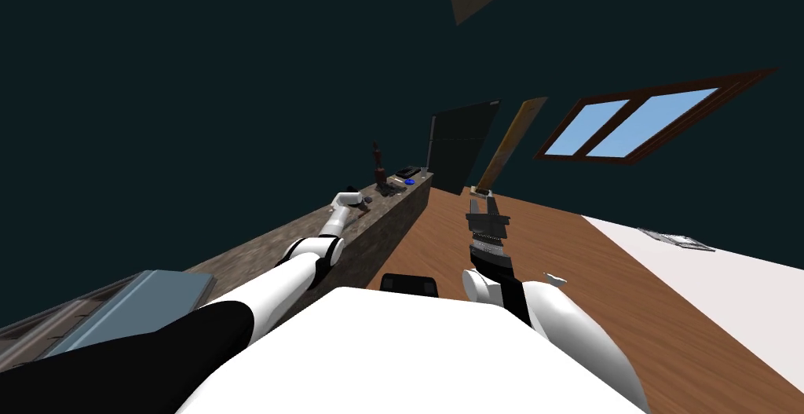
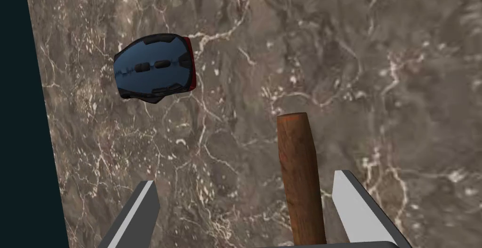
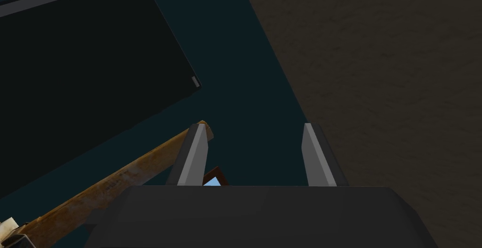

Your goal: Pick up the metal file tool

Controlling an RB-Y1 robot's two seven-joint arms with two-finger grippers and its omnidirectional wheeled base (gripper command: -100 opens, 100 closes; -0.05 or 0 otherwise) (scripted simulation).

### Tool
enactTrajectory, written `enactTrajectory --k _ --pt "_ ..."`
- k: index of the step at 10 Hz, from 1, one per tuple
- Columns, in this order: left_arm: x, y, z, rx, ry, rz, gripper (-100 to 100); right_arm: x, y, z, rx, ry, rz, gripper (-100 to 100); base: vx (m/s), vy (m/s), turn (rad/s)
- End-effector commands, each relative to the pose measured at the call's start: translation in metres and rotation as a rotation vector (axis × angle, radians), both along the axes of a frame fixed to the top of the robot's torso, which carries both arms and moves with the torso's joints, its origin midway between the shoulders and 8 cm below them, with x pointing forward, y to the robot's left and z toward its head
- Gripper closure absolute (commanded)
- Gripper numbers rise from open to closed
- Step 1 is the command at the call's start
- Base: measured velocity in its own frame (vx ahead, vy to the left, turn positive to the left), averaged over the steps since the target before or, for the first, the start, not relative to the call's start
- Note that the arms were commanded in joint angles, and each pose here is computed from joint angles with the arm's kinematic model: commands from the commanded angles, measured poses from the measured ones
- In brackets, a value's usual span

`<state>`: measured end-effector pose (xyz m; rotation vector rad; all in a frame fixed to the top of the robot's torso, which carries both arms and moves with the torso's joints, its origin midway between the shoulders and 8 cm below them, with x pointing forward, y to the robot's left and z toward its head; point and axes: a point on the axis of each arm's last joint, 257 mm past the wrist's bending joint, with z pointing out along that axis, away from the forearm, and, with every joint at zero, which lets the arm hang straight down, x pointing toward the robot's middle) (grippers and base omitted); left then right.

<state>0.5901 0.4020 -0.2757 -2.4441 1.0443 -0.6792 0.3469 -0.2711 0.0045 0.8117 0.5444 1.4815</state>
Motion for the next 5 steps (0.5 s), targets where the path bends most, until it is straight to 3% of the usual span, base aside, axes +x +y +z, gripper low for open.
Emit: enactTrajectory --k 1,2,5 --pt "-0.005 0.0 -0.004 -0.007 0.033 0.007 -100 0.0 0.0 0.0 0.0 0.0 0.0 0 -0.011 0.022 0.002" --pt "-0.015 0.007 -0.011 -0.028 0.086 0.035 -100 0.0 0.0 0.0 0.0 0.0 0.0 0 -0.016 0.036 -0.014" --pt "-0.034 0.012 -0.022 -0.055 0.174 0.063 -100 0.0 0.0 0.0 0.0 0.0 0.0 0 -0.027 0.052 -0.009"
